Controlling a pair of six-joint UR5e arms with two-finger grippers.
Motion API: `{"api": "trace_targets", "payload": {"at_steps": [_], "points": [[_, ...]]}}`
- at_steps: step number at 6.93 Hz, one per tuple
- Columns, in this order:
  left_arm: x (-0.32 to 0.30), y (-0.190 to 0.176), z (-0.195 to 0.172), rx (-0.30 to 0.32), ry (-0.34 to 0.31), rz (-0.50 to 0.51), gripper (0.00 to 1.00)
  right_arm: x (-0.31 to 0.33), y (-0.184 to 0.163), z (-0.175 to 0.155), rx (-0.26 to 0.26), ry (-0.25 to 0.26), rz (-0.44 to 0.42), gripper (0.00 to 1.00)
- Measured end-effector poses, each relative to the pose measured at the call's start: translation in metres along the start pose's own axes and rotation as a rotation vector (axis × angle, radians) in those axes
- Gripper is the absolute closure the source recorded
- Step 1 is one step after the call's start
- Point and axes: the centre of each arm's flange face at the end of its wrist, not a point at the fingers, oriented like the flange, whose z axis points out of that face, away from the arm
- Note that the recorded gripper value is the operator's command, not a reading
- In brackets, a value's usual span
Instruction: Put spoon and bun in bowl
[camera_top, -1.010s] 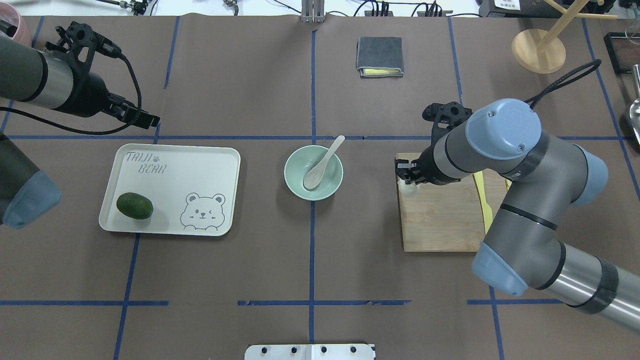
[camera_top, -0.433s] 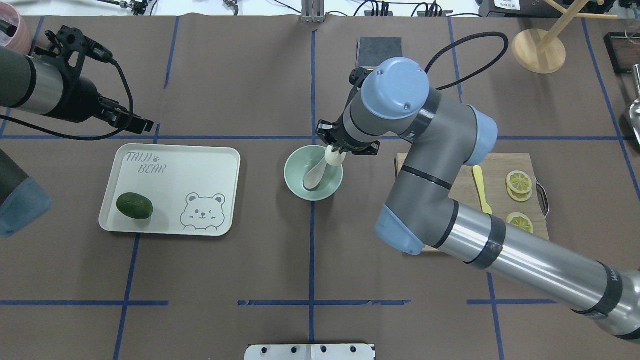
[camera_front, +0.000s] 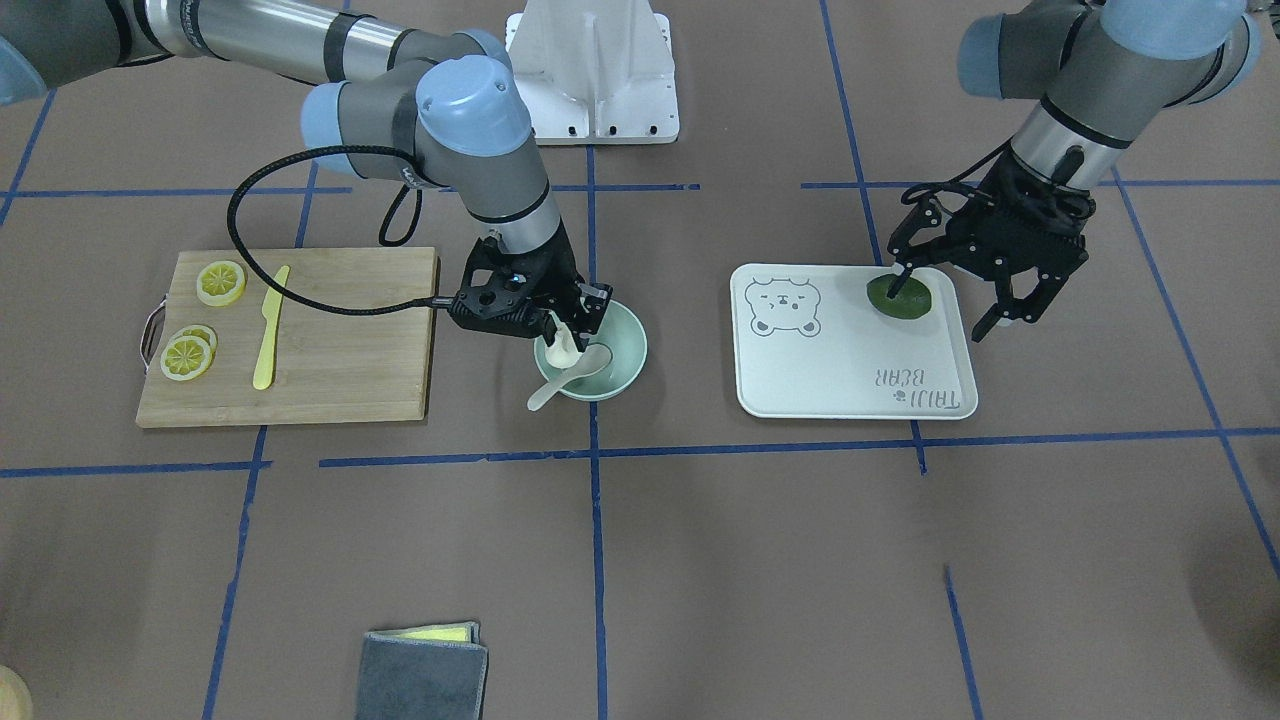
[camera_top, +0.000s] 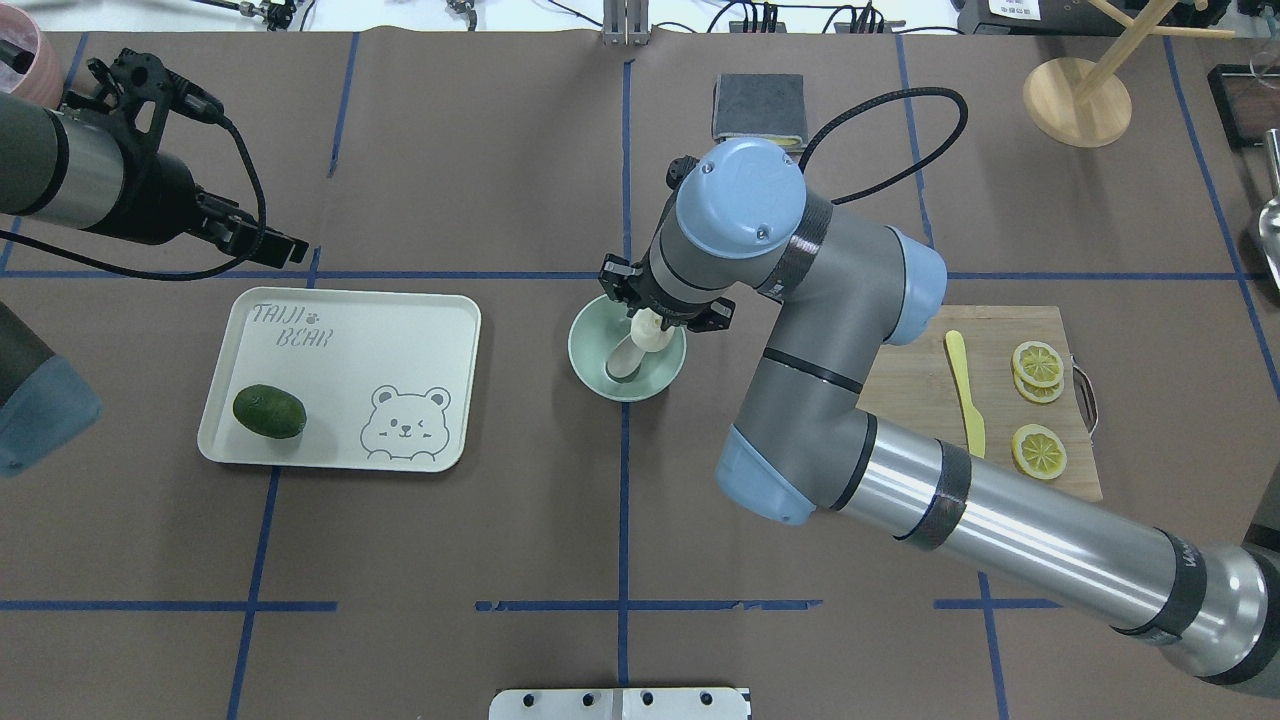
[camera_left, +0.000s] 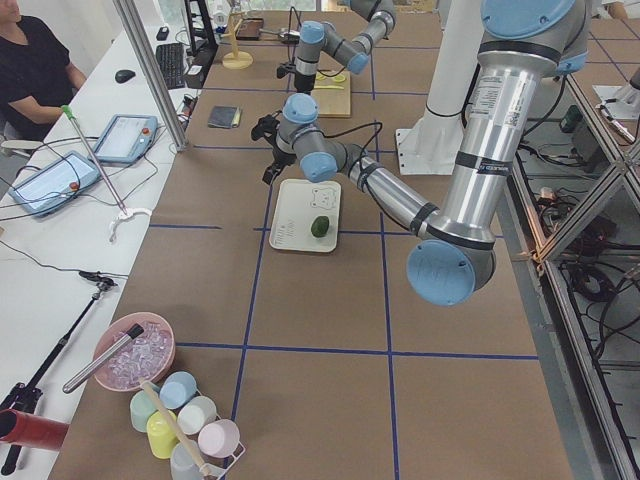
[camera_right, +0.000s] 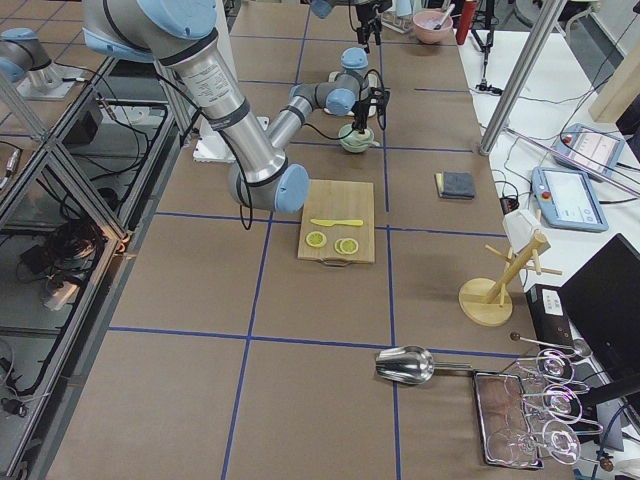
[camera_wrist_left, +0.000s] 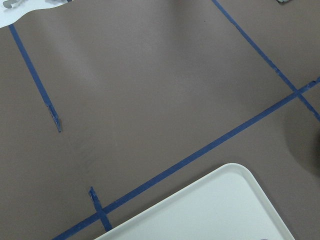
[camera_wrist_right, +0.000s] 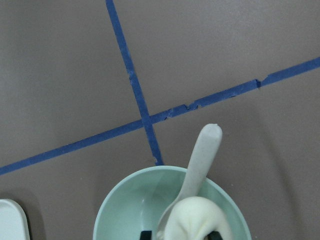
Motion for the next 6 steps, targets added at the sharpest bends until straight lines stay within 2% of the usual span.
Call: {"api": "trace_targets", "payload": {"at_steps": [2, 3, 4, 5, 6], "points": [[-0.001, 0.002, -0.003, 0.000, 0.000, -0.002, 0.01, -0.004, 0.008, -0.006, 0.013, -0.018, -0.003, 0.00], [-0.004, 0.007, -0.003, -0.005, -0.005, -0.006, 0.01, 0.006, 0.002, -0.023, 0.014, -0.038, -0.001, 0.00], [-0.011, 0.016, -0.002, -0.018, -0.014, -0.011, 0.01, 0.040, -0.020, -0.042, 0.007, -0.043, 0.009, 0.00], [-0.020, 0.026, 0.000, -0.034, -0.024, -0.016, 0.01, 0.096, -0.056, -0.064, -0.006, -0.030, -0.011, 0.00], [-0.030, 0.034, 0.000, -0.048, -0.035, -0.004, 0.01, 0.155, -0.092, -0.083, -0.012, -0.004, -0.074, 0.00]]}}
